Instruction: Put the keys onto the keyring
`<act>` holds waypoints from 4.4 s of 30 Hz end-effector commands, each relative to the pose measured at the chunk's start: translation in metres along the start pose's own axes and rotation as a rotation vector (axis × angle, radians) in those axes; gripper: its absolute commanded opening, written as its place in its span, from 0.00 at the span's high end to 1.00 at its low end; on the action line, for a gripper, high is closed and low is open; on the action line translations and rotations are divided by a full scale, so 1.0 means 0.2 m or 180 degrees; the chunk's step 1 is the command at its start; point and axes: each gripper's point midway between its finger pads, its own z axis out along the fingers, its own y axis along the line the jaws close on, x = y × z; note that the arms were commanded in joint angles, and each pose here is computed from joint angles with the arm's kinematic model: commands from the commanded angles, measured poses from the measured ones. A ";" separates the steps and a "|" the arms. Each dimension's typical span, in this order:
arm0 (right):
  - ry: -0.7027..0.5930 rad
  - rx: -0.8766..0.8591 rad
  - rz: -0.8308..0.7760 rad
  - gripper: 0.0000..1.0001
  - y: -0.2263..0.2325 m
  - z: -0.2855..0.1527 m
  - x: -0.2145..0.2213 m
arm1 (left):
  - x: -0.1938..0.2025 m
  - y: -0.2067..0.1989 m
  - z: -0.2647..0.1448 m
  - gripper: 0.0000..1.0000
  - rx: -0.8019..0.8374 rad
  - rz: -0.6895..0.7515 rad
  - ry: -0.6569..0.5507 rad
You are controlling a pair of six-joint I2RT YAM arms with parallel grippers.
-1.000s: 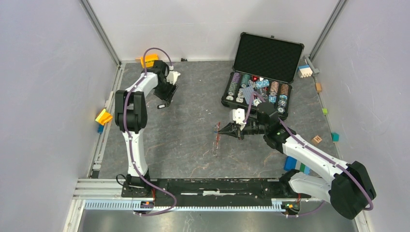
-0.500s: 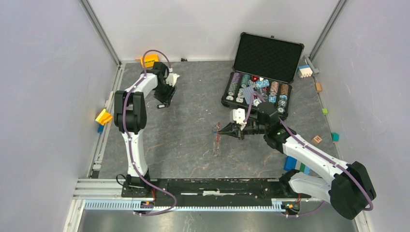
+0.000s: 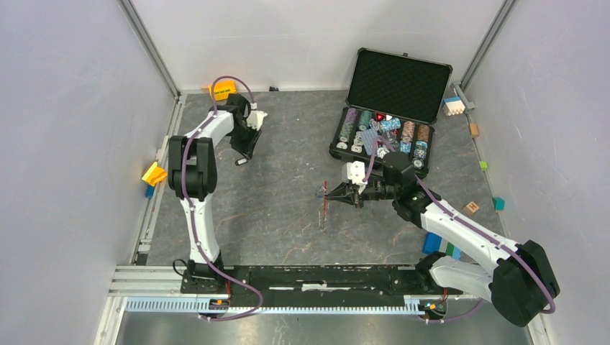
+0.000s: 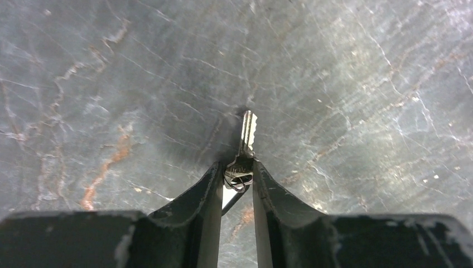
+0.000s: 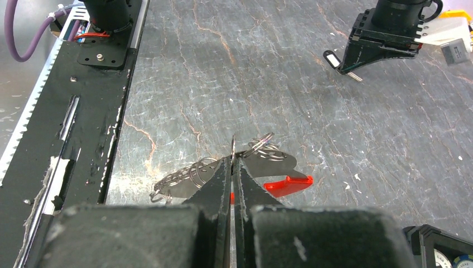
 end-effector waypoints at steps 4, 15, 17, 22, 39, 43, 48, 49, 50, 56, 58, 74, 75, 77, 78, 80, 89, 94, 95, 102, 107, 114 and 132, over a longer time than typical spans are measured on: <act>-0.0124 -0.0010 -0.0106 1.00 -0.01 -0.01 -0.07 | 0.03 -0.17 -0.10 0.80 0.0340 0.0080 -0.0114; -0.0120 -0.0001 -0.0093 1.00 -0.01 -0.01 -0.07 | 0.13 -0.48 -0.16 0.89 0.0462 0.0632 -0.0048; -0.0116 0.0001 -0.0083 1.00 -0.01 -0.01 -0.06 | 0.14 -0.54 -0.17 0.90 0.0433 0.0763 -0.0073; -0.0116 0.0006 -0.0077 1.00 -0.02 -0.02 -0.06 | 0.13 -0.67 -0.22 0.90 0.0424 0.1117 -0.0239; -0.0117 0.0018 -0.0059 1.00 -0.03 -0.03 -0.06 | 0.11 -0.81 -0.26 0.61 0.0433 0.1590 -0.0322; -0.0117 0.0018 -0.0054 1.00 -0.03 -0.03 -0.06 | 0.11 -0.80 -0.26 0.57 0.0363 0.1449 -0.0298; -0.0115 -0.0004 -0.0041 1.00 -0.02 -0.03 -0.05 | 0.13 -0.81 -0.23 0.57 0.0390 0.1185 -0.0220; -0.0112 -0.0007 -0.0034 1.00 -0.02 -0.03 -0.05 | 0.13 -0.82 -0.21 0.58 0.0398 0.1122 -0.0190; -0.0116 -0.0007 -0.0036 1.00 -0.02 -0.03 -0.05 | 0.13 -0.81 -0.20 0.58 0.0392 0.1073 -0.0169; -0.0116 0.0002 -0.0040 1.00 -0.03 -0.03 -0.05 | 0.14 -0.82 -0.15 0.57 0.0407 0.0980 -0.0080; -0.0121 -0.0004 -0.0038 1.00 -0.02 -0.03 -0.05 | 0.14 -0.80 -0.13 0.56 0.0356 0.0972 -0.0066; -0.0124 -0.0030 -0.0005 1.00 -0.02 -0.03 -0.05 | 0.18 -0.79 -0.10 0.59 0.0312 0.0969 0.0012; -0.0126 -0.0032 -0.0006 1.00 -0.02 -0.03 -0.05 | 0.18 -0.79 -0.09 0.59 0.0314 0.0973 0.0016; -0.0129 -0.0029 -0.0006 1.00 -0.02 -0.03 -0.05 | 0.18 -0.79 -0.09 0.59 0.0317 0.0974 0.0013; -0.0128 -0.0030 0.0000 1.00 -0.02 -0.03 -0.05 | 0.18 -0.79 -0.09 0.59 0.0314 0.0979 0.0019; -0.0132 -0.0029 0.0001 1.00 -0.02 -0.03 -0.05 | 0.18 -0.79 -0.09 0.59 0.0317 0.0985 0.0026; -0.0138 -0.0030 0.0012 1.00 -0.02 -0.03 -0.05 | 0.21 -0.78 -0.06 0.59 0.0305 0.1001 0.0092; -0.0143 -0.0033 0.0013 1.00 -0.02 -0.03 -0.05 | 0.21 -0.78 -0.06 0.60 0.0309 0.1007 0.0109; -0.0143 -0.0031 0.0017 1.00 -0.02 -0.04 -0.05 | 0.21 -0.78 -0.06 0.60 0.0309 0.1008 0.0106; -0.0146 -0.0036 0.0027 1.00 -0.02 -0.04 -0.05 | 0.22 -0.79 -0.05 0.69 0.0310 0.1021 0.0122; -0.0147 -0.0046 0.0042 1.00 -0.02 -0.03 -0.05 | 0.22 -0.78 -0.06 0.76 0.0301 0.1026 0.0105; -0.0150 -0.0040 0.0049 1.00 -0.02 -0.04 -0.05 | 0.19 -0.78 -0.11 0.80 0.0268 0.1068 0.0034; -0.0151 -0.0050 0.0070 1.00 -0.02 -0.03 -0.04 | 0.16 -0.84 -0.19 0.98 0.0432 0.1277 -0.0161</act>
